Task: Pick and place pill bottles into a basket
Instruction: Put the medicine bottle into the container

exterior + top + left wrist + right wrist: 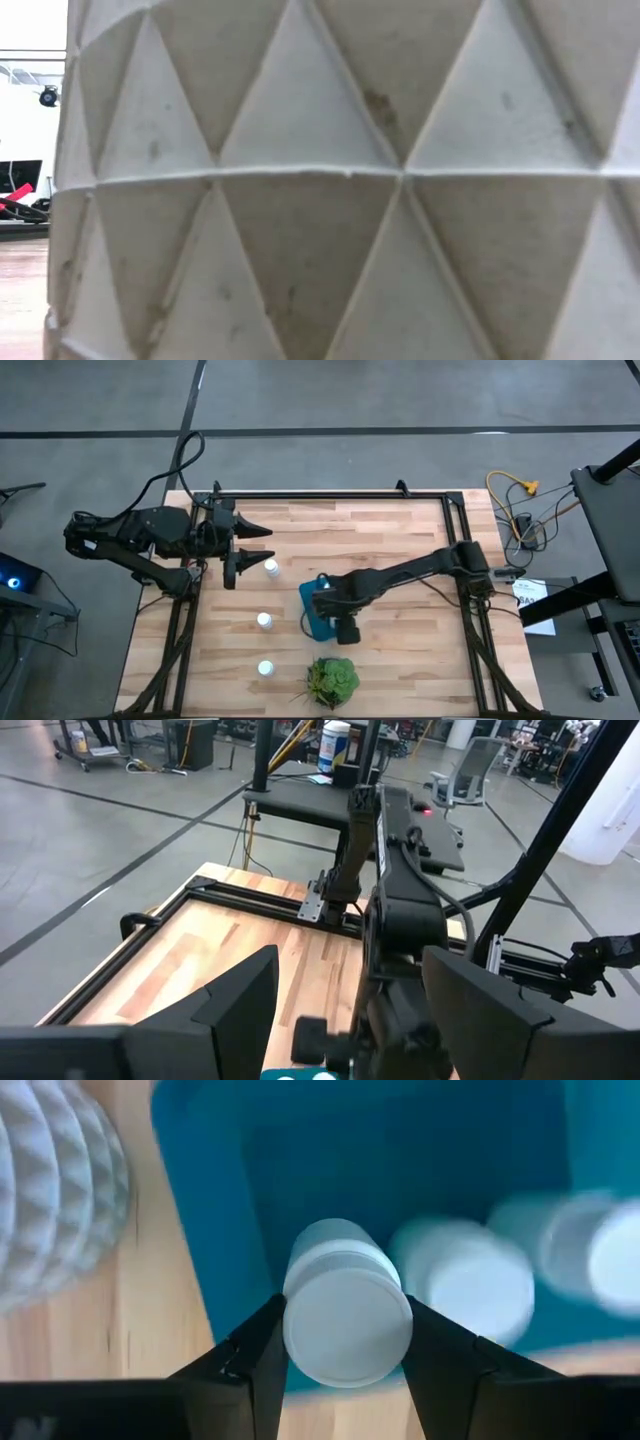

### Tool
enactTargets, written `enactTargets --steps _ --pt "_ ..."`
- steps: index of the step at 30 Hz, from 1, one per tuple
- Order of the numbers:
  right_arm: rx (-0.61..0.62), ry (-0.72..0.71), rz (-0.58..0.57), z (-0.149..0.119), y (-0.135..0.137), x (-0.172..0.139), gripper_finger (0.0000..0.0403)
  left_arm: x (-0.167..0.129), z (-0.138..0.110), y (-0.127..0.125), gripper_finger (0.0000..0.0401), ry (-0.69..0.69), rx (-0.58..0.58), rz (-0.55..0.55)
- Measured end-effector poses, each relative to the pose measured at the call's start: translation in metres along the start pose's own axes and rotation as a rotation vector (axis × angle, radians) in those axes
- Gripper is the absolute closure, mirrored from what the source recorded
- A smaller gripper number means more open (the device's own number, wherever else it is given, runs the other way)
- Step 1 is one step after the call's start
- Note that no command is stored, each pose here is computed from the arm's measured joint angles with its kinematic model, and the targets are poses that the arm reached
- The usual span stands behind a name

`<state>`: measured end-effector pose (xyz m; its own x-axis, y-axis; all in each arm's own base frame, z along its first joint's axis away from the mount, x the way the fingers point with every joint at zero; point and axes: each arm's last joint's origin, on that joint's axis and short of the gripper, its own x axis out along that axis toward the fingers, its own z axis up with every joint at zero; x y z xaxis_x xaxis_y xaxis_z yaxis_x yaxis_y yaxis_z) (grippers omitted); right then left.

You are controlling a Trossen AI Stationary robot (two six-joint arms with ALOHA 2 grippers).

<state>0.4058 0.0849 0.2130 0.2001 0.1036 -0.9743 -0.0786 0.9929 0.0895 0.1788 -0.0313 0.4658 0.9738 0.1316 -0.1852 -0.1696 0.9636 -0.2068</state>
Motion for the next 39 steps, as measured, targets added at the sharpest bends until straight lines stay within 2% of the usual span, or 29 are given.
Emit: enactTargets --steps 5,8,18,26,39 --pt "-0.041 -0.052 0.007 0.024 0.004 -0.001 0.0251 0.000 0.000 0.000 0.0170 -0.001 -0.001 0.000" --pt "-0.049 -0.036 0.000 0.030 0.005 -0.003 0.0251 0.000 0.000 0.000 0.0170 -0.004 -0.003 -0.001" --pt "-0.051 0.083 -0.020 0.012 0.002 0.006 0.0252 0.000 0.000 0.000 0.0170 -0.004 -0.004 -0.001" --pt "-0.035 0.095 -0.023 0.001 0.001 0.005 0.0252 0.000 0.000 0.000 0.0170 -0.003 -0.004 -0.001" --pt "-0.035 0.088 -0.018 0.001 0.002 0.007 0.0247 0.000 0.000 0.000 0.0170 -0.001 -0.001 -0.001"
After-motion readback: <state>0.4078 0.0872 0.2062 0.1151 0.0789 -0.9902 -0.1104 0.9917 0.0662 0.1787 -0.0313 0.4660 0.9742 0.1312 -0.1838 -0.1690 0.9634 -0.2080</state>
